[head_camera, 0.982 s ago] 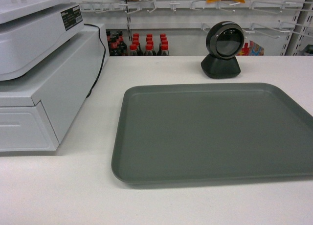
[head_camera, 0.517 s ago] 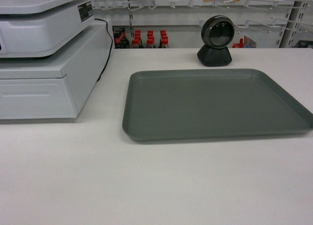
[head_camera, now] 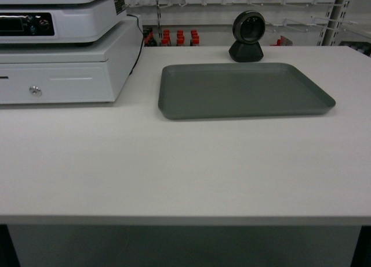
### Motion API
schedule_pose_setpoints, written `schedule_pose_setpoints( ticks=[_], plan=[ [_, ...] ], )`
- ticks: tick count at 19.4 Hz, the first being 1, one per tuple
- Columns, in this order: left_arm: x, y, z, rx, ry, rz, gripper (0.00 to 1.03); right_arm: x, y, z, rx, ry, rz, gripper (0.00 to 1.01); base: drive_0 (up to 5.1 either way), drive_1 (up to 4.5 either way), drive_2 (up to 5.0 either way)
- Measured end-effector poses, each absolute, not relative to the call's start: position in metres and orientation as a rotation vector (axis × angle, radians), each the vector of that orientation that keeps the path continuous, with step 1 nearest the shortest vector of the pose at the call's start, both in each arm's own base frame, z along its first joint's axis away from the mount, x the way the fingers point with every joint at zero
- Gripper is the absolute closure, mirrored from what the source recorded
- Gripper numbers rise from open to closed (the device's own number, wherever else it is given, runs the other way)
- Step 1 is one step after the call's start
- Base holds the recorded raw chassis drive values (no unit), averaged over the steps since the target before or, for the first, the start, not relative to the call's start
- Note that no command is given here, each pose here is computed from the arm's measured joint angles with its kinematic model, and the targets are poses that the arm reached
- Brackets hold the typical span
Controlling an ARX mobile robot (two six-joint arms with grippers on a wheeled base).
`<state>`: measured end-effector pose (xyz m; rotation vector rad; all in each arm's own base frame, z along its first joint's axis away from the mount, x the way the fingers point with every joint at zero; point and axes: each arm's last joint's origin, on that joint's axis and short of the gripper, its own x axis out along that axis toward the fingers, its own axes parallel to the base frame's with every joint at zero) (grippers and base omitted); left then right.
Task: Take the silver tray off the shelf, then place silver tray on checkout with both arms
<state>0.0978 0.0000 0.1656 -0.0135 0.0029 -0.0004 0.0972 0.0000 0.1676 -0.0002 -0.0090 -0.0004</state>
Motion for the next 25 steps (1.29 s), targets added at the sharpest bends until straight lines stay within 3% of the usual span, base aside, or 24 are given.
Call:
schedule_pose_setpoints(
  ticks=[3,25],
  plan=[
    [0.0978,0.0000,0.1654,-0.014,0.005,0.000,0.05,0.0972,0.0000,0.1675,0.000,-0.008,0.000,0.03,0.0,0.00,0.0],
    [0.0978,0.0000,0.1656,-0.014,0.002,0.000,0.05,0.0972,0.0000,0.1675,0.000,-0.008,-0.001,0.03,-0.1,-4.25,4.1]
  ],
)
